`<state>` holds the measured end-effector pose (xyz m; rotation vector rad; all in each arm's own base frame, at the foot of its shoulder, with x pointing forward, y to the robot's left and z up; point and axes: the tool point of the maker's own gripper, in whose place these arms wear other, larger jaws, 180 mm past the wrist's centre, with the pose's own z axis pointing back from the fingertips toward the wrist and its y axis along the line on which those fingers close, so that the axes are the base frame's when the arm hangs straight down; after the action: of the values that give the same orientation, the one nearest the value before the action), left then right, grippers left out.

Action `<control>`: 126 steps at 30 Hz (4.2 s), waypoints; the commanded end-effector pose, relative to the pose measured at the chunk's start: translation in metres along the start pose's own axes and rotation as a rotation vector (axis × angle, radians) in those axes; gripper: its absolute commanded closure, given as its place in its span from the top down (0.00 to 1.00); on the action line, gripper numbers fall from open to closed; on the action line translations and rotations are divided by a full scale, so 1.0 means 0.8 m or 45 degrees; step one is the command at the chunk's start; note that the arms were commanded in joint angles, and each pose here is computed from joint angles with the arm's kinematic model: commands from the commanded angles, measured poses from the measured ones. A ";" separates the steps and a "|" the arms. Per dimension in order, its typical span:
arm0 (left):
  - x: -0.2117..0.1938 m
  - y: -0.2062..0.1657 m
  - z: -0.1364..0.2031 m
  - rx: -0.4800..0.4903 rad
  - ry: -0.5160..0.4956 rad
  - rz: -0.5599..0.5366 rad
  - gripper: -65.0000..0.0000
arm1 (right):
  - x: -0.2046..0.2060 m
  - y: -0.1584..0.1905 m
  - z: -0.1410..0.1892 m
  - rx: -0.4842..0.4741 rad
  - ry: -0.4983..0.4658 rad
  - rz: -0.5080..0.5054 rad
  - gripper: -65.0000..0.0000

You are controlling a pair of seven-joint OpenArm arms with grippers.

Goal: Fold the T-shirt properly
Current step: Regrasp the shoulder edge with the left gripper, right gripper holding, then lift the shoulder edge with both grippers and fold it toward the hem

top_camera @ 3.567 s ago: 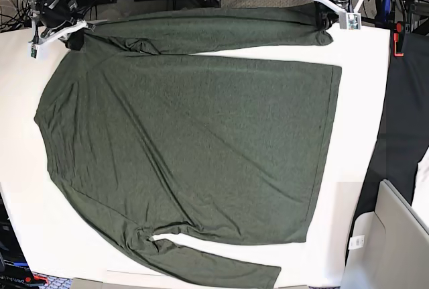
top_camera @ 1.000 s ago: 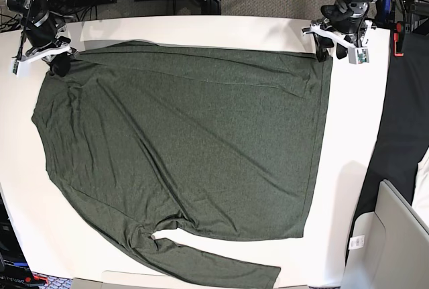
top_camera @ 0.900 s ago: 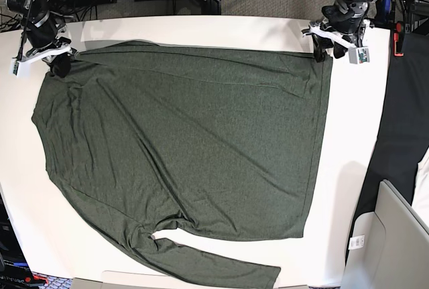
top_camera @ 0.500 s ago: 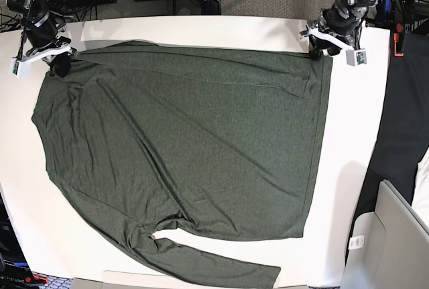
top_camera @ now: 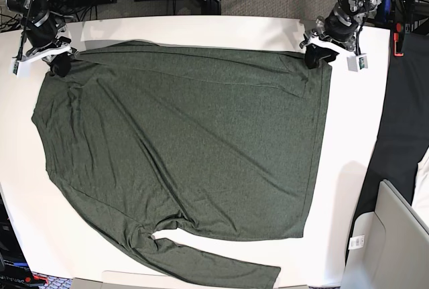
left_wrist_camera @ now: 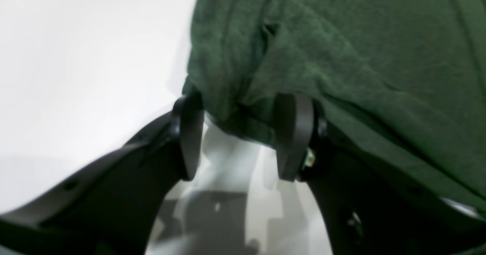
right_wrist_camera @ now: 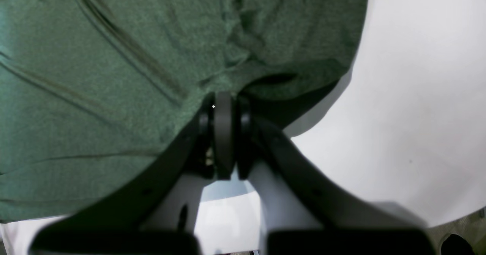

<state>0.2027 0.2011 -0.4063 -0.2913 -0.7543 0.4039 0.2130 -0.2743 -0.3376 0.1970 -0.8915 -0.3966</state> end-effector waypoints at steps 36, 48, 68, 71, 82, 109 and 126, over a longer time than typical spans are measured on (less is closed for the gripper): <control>0.018 -0.048 -0.004 -0.134 -0.034 -0.018 0.00 | 0.017 0.001 0.007 0.010 -0.058 0.031 0.00; 0.007 0.005 0.036 0.009 -0.061 0.004 0.00 | -0.007 0.004 0.027 0.043 0.009 0.174 0.00; 0.088 -0.039 0.016 -0.104 -0.255 -0.031 0.00 | 0.074 0.015 0.001 0.032 -0.213 0.175 0.00; 0.104 -0.045 0.009 -0.121 -0.287 -0.030 0.00 | 0.080 0.012 -0.015 0.036 -0.216 0.137 0.00; 0.137 -0.047 -0.025 -0.133 -0.305 0.014 0.00 | 0.097 0.014 -0.079 0.088 -0.198 -0.014 0.00; 0.169 -0.048 -0.083 -0.138 -0.298 0.103 0.00 | 0.146 0.049 -0.159 0.216 -0.266 -0.201 0.01; 0.142 -0.035 -0.088 -0.106 -0.174 0.115 0.21 | 0.112 0.033 -0.163 0.189 -0.184 -0.230 0.01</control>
<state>0.3268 0.2144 -0.3895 -0.3829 -0.8489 0.4929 0.3627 -0.2763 -0.3672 0.4022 -0.9757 -0.5308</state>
